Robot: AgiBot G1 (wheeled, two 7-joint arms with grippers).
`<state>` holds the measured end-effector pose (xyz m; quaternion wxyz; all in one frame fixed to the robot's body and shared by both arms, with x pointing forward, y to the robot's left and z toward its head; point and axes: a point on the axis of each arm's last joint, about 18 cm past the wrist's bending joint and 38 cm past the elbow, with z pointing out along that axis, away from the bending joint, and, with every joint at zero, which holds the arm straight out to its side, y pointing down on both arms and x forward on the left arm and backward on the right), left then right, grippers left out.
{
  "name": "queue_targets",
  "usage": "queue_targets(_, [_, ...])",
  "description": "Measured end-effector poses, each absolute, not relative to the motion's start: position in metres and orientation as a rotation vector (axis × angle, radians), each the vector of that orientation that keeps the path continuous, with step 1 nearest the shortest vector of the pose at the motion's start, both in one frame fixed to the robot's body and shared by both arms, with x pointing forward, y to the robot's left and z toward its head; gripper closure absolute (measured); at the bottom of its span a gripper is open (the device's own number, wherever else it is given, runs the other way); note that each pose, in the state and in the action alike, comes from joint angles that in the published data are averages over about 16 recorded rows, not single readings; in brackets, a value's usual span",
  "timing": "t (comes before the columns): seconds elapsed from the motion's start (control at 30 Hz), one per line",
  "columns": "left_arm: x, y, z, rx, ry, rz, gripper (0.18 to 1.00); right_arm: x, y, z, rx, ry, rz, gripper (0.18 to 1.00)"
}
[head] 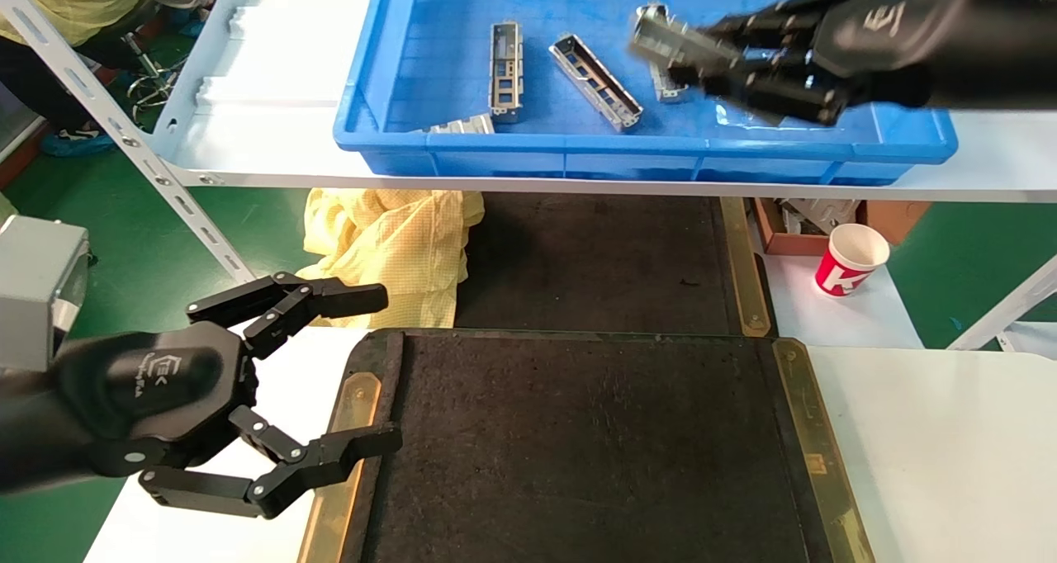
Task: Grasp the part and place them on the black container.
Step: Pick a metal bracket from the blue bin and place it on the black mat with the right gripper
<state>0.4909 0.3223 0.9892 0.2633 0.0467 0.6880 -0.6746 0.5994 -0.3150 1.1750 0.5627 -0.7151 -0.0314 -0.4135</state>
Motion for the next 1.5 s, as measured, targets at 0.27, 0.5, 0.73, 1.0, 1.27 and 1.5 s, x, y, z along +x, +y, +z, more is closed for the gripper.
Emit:
queue_targets(0.27, [0.491,0.322,0.989,0.126,1.861,-1.824,0.184,0.605,-0.298,1.144,-1.759,-0.150,-0.913,0.832])
queue_targets(0.5, [0.491,0.322,0.989,0.126,1.861,-1.824,0.184,0.618,-0.271,1.109,-1.820,-0.245,-0.872,0.832])
queue_targets(0.73, [0.491,0.322,0.989,0.126,1.861,-1.824,0.184,0.635,-0.237,1.070,-1.877,-0.345,-0.841,0.832])
queue_targets(1.0, [0.491,0.322,0.989,0.126,1.861,-1.824,0.184,0.665,-0.197,1.028,-1.916,-0.394,-0.859,0.832])
queue_targets(1.27, [0.491,0.322,0.989,0.126,1.861,-1.824,0.184,0.694,-0.163,0.990,-1.935,-0.394,-0.933,0.832])
queue_targets(1.5, [0.491,0.322,0.989,0.126,1.861,-1.824,0.184,0.711,-0.140,0.965,-1.938,-0.380,-1.003,0.832])
